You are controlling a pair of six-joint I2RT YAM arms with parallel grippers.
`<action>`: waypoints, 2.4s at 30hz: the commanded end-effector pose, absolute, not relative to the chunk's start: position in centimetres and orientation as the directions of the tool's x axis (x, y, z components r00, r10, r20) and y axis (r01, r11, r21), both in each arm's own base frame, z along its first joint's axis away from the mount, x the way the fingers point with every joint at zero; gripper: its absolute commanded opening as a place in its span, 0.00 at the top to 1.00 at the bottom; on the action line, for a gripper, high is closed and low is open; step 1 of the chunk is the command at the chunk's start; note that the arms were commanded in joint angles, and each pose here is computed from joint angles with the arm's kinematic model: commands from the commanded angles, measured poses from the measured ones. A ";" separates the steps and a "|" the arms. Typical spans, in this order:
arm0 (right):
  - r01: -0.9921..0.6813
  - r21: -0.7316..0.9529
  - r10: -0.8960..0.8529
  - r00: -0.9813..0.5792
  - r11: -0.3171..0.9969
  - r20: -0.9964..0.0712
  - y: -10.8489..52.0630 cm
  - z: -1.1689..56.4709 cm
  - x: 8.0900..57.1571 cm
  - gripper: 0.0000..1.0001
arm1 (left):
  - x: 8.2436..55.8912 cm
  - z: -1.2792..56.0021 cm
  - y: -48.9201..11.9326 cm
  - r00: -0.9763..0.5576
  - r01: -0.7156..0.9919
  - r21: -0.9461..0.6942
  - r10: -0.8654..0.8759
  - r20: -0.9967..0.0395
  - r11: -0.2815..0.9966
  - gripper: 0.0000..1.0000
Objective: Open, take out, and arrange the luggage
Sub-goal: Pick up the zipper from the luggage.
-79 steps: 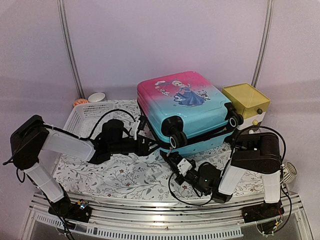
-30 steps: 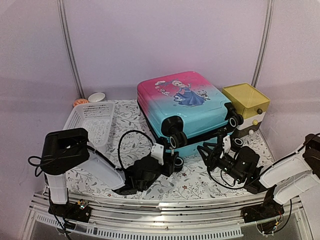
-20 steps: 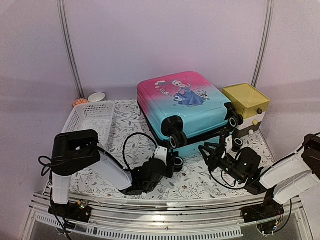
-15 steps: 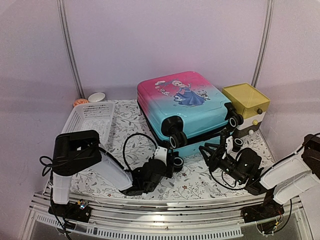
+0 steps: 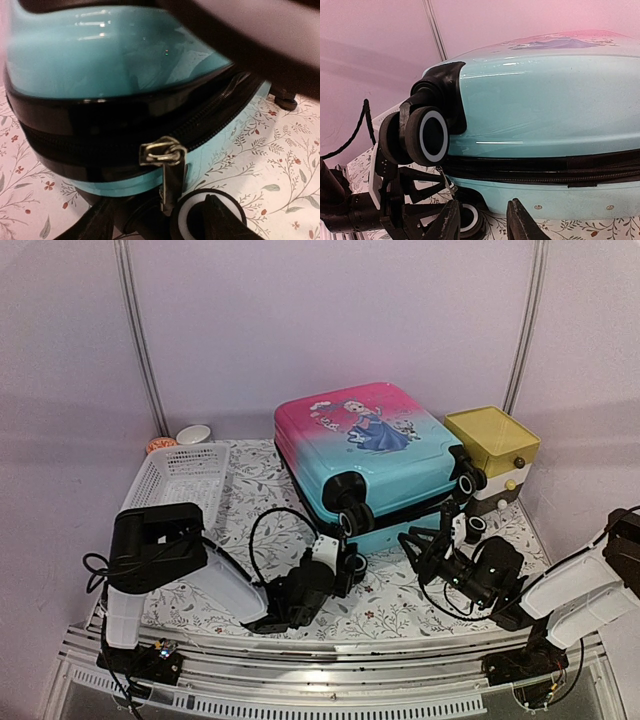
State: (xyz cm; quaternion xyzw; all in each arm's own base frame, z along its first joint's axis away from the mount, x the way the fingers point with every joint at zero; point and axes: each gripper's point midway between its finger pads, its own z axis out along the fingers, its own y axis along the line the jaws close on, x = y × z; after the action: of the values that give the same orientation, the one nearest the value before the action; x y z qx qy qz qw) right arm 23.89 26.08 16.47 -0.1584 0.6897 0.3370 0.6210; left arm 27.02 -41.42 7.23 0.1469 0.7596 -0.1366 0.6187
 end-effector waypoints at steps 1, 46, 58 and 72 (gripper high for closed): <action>-0.640 0.267 0.205 -0.171 0.720 -0.964 25.9 16.4 23.8 0.66 | 28.2 10.4 -42.3 -0.142 0.380 -0.093 -0.042 -0.989 0.920 0.37; -0.702 0.233 0.149 -0.180 0.673 -0.972 27.8 16.9 23.6 0.64 | 26.1 12.6 -37.2 -0.218 0.516 -0.261 -0.170 -0.961 0.816 1.00; -0.720 0.234 0.139 -0.189 0.653 -0.972 28.4 16.9 23.4 0.63 | 25.8 12.0 -39.5 -0.220 0.595 -0.217 -0.102 -0.970 0.774 0.78; -0.848 0.245 0.161 -0.190 0.470 -0.968 33.3 15.4 23.1 0.66 | 25.9 11.9 -39.0 -0.214 0.576 -0.230 -0.127 -0.969 0.784 0.76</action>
State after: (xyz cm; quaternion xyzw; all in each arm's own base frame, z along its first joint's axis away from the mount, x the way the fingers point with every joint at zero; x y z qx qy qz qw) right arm 23.09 32.19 13.23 -0.2624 0.6854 0.3961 0.5518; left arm 25.53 -40.22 12.18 0.1733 0.7223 -0.2935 0.6018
